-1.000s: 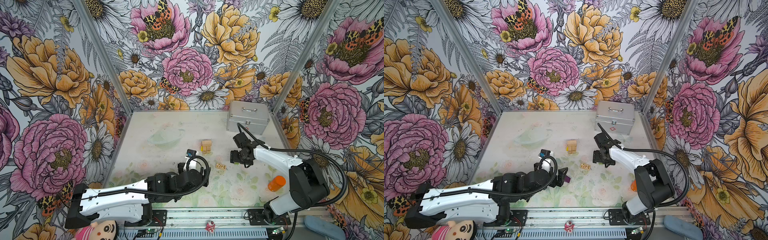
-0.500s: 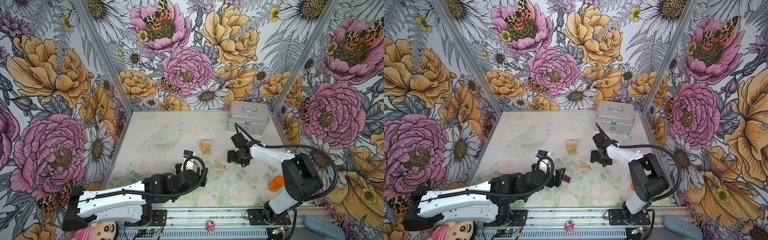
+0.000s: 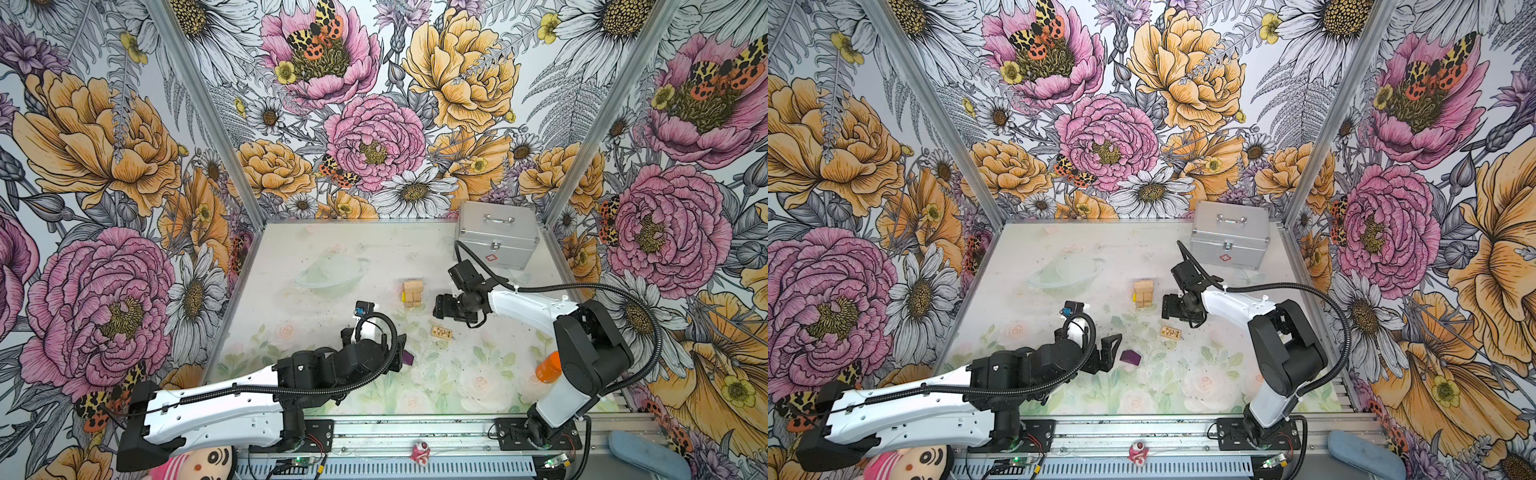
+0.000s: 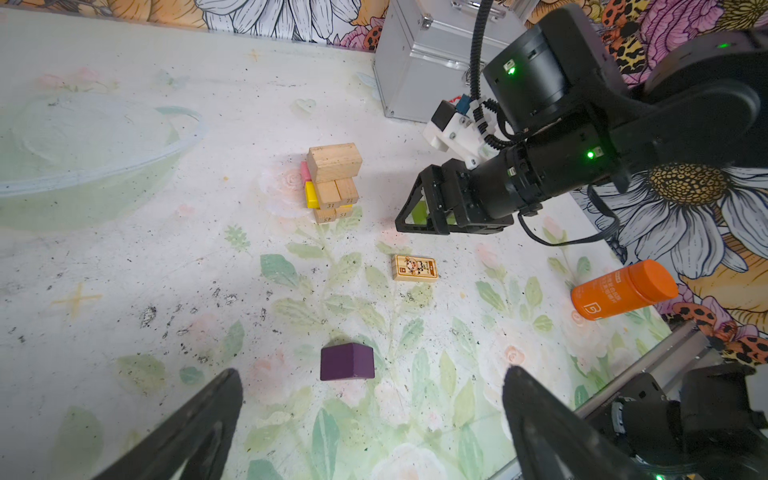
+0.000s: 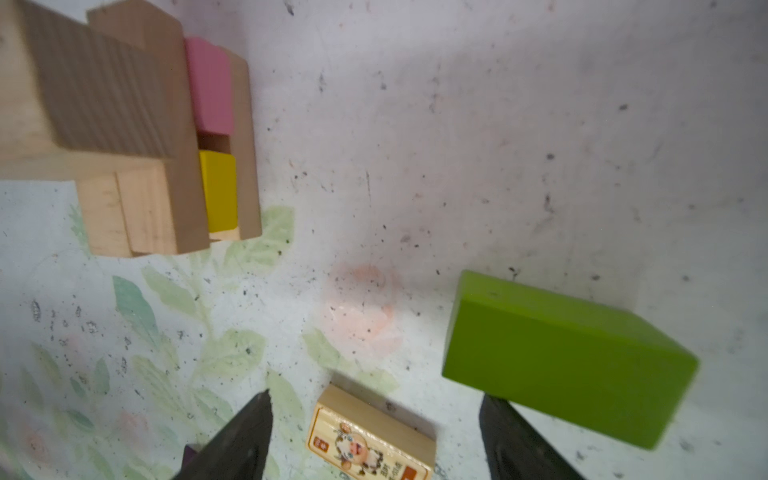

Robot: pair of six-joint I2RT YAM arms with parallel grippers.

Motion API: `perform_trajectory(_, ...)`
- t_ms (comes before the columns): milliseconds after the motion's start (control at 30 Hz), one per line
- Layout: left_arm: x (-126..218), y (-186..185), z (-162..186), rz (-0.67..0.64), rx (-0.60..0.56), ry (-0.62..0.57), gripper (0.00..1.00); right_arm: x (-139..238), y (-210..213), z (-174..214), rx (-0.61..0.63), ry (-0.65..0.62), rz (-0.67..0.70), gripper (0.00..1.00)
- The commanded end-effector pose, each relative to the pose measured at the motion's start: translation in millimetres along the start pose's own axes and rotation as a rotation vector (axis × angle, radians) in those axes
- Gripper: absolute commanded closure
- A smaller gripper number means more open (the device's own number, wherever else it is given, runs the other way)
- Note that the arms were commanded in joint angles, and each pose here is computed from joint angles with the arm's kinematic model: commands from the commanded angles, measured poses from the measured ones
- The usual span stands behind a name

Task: Build the wood block tower
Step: 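Lower the right gripper and rotate it to align with the green block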

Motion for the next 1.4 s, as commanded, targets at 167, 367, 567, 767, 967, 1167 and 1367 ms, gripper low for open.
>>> perform_trajectory(167,0.7,-1.5,3.1,0.026,0.040,0.016,0.01,14.3,1.8,-11.3,0.006,-0.037,0.010,0.20)
perform_trajectory(367,-1.6,-4.5,0.8,0.017,0.029,0.009,0.01,50.5,-13.3,-3.6,0.004,-0.069,0.134,0.20)
perform_trajectory(567,-6.0,-11.2,0.9,0.009,-0.009,0.016,0.01,52.0,-32.8,-0.3,-0.051,-0.059,0.237,0.19)
perform_trajectory(767,-4.0,-9.6,-0.1,0.015,-0.016,0.012,0.01,42.5,-34.4,-5.4,-0.112,-0.047,0.256,0.16)
perform_trajectory(967,-3.1,-2.4,-2.0,0.006,-0.034,-0.002,0.01,40.4,-32.7,-15.4,-0.157,-0.061,0.263,0.11)
perform_trajectory(1167,-5.6,4.7,-5.4,-0.001,-0.049,-0.001,0.01,29.5,-29.7,-21.1,-0.188,-0.038,0.253,0.10)
perform_trajectory(1367,-8.3,14.8,-8.1,0.013,-0.031,0.002,0.01,17.6,-31.7,-21.8,-0.219,-0.012,0.269,0.11)
Point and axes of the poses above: each gripper's point midway between its finger pads, its own x axis back along the fingers, its own y axis along the line the jaws close on, z = x × y, the point moved 3 cm from there along x, back along the fingers, and after that the axes turned 12 degrees about x, right-handed, at the moved point
